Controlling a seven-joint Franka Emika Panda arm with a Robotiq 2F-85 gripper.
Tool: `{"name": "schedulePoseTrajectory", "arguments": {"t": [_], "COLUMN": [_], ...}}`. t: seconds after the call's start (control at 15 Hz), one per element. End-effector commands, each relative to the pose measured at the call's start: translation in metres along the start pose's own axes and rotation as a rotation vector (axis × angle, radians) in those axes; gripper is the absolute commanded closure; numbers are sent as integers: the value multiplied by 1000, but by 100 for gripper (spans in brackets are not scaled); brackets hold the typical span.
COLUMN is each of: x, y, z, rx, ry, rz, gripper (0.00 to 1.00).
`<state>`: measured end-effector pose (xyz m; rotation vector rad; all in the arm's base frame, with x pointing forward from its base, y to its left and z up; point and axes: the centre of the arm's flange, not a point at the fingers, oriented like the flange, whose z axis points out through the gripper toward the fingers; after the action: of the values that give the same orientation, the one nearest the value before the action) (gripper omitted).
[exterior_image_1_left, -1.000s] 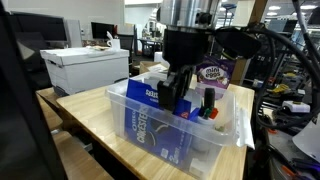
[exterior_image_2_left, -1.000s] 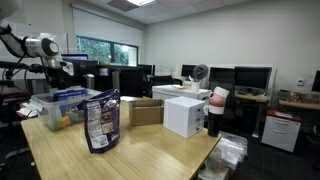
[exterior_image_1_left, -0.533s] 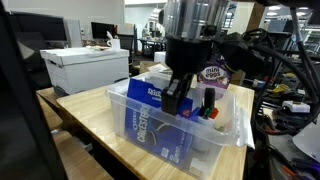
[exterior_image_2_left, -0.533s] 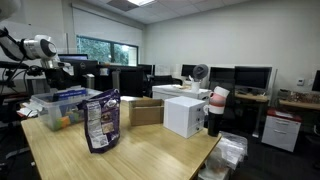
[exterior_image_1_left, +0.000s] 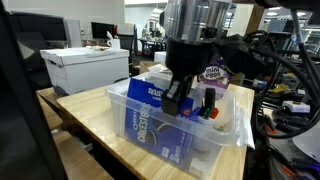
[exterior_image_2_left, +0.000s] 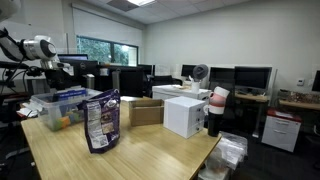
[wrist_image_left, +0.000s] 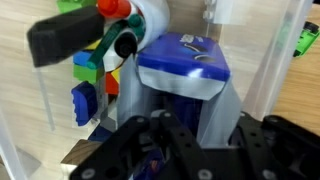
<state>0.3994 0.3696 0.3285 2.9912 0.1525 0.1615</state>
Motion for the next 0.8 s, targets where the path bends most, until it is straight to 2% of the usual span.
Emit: {"name": "schedulePoseTrajectory", "arguments": {"t": [0.0,0.07,0.2,0.47,0.73], "x": [-9,-8,-8,-8,-2], "y": [1,1,2,1,3], "z": [10,9,10,10,3], "rx": [8,10,10,10,6], "ry": [-16,-17,-20,-22,-11], "rz": [27,29,31,33,31], "gripper": [85,92,95,98,96]}}
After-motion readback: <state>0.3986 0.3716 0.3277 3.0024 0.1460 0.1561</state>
